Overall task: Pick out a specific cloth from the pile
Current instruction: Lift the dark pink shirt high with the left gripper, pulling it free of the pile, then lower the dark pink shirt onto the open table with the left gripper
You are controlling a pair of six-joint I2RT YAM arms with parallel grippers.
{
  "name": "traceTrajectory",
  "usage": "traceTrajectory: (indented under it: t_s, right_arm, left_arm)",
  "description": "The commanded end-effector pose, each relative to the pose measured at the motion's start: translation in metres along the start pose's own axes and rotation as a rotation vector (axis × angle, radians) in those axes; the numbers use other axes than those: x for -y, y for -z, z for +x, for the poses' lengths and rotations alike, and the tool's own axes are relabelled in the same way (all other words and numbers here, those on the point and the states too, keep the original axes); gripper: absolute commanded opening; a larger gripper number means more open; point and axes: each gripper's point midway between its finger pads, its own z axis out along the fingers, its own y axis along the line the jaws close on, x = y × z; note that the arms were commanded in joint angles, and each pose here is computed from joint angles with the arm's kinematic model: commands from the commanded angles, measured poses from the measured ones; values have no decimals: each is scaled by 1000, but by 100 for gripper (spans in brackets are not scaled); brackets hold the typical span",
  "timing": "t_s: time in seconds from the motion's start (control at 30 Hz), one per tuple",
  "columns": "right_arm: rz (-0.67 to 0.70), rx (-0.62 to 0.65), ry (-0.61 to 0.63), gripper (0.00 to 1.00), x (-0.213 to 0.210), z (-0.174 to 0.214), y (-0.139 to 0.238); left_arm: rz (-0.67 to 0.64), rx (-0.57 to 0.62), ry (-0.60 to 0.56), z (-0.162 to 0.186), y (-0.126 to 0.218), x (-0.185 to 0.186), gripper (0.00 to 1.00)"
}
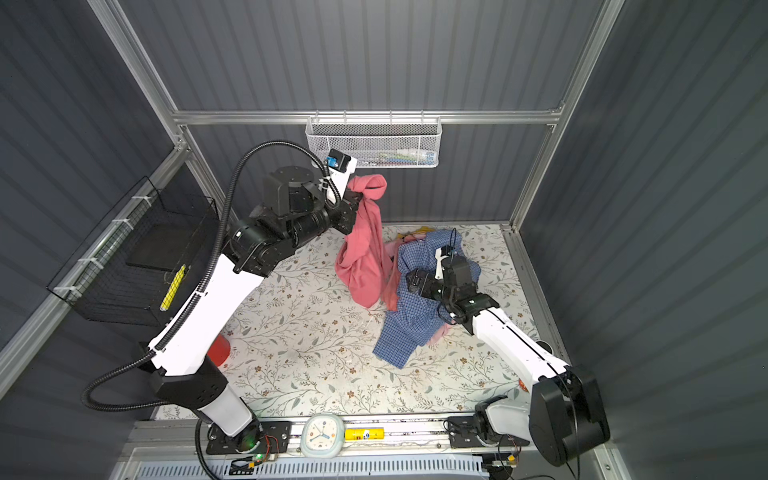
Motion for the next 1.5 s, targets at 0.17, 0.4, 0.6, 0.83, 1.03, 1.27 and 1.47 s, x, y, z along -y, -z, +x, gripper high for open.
traceTrajectory:
  t_s: [0.17,0.4,0.6,0.83,1.03,1.27,1.47]
  right_arm:
    - [30,74,26,99,3,-15,14]
    - [12,125,78,99,-10,-35,27]
    - [29,159,117,99,-14,-48,40]
    - [64,180,150,99,-13,-55,52]
    - [65,179,158,99,-14,-56,55]
    - [68,178,157,99,-14,-57,55]
    - [65,170,153,99,-15,-56,54]
  left_arm:
    - [-290,-79,-5,21,13,-103,0]
    - [-371,-211,2,72,0,-139,0]
    - [-323,-337,98,140,-26,-154,0]
    - [-180,-481,242,220,-55,-121,0]
    - [-144,-479,434,243,-49,-133,0]
    - [-148,-457,679,281,-32,-184,0]
    - [-183,-505,786,326,-24,-204,0]
